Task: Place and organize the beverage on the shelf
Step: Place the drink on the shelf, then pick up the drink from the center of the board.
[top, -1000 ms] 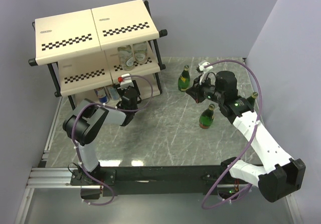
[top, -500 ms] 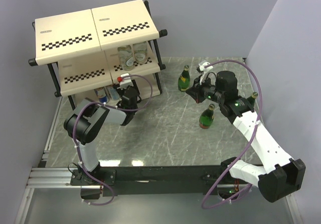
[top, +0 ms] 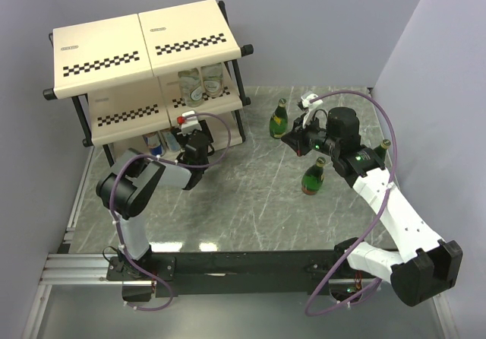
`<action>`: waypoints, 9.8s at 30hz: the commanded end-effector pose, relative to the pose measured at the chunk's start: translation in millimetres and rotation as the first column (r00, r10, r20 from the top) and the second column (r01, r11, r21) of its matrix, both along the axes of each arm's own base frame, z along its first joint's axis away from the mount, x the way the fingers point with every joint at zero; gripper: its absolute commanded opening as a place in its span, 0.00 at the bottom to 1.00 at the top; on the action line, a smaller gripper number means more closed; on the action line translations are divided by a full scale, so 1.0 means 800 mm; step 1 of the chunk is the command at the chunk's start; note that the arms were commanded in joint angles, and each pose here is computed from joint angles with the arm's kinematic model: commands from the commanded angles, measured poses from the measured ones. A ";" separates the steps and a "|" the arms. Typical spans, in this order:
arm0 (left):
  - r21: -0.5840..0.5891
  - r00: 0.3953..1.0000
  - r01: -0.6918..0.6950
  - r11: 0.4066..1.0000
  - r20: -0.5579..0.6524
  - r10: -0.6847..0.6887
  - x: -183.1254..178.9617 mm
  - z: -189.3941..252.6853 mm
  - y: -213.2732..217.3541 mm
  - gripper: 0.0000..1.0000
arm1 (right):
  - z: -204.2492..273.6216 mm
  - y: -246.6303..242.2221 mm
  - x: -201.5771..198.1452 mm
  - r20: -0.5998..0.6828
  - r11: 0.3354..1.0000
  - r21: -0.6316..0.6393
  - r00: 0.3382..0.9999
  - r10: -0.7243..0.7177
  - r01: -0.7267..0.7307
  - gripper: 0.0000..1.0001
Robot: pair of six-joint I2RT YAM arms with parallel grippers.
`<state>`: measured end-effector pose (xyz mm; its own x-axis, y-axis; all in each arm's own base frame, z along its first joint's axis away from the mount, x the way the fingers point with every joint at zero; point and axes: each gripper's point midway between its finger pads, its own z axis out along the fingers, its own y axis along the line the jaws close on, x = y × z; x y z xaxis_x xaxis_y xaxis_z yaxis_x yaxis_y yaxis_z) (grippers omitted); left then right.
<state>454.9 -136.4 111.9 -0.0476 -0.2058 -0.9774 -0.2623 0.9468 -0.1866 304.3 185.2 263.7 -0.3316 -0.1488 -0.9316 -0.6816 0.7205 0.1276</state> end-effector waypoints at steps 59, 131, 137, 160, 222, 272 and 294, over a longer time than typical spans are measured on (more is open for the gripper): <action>0.370 0.932 0.283 0.885 -0.326 -0.161 -0.029 -0.005 -0.142 0.00 | 0.013 -0.012 -0.027 0.106 0.981 -0.058 0.976 0.193 -0.188 0.06; 0.762 0.909 0.225 0.607 -0.389 0.151 0.023 -0.050 -0.032 0.01 | 0.014 -0.010 -0.032 0.088 0.975 -0.028 0.971 0.222 -0.220 0.06; 0.758 0.909 0.219 0.614 -0.387 0.154 0.023 -0.048 -0.027 0.00 | 0.014 -0.011 -0.032 0.089 0.975 -0.028 0.971 0.222 -0.221 0.06; 0.709 0.935 0.242 0.663 -0.353 0.037 0.003 -0.006 -0.063 0.03 | 0.017 -0.013 -0.032 0.095 0.976 -0.029 0.972 0.216 -0.215 0.06; 0.050 0.426 0.901 0.430 0.074 -0.902 -0.339 0.252 -0.120 1.00 | -0.099 -0.148 -0.045 -0.118 0.898 -0.416 0.987 0.106 -0.146 0.81; 0.259 0.045 0.960 0.111 0.247 -0.968 -0.302 0.192 -0.305 0.99 | 0.037 -0.043 -0.074 -0.120 0.956 -0.149 0.965 0.235 -0.252 0.00; 0.359 0.002 0.924 0.130 0.337 -0.941 -0.275 0.183 -0.394 0.99 | 0.105 -0.004 -0.081 -0.050 0.957 -0.057 0.958 0.281 -0.284 0.00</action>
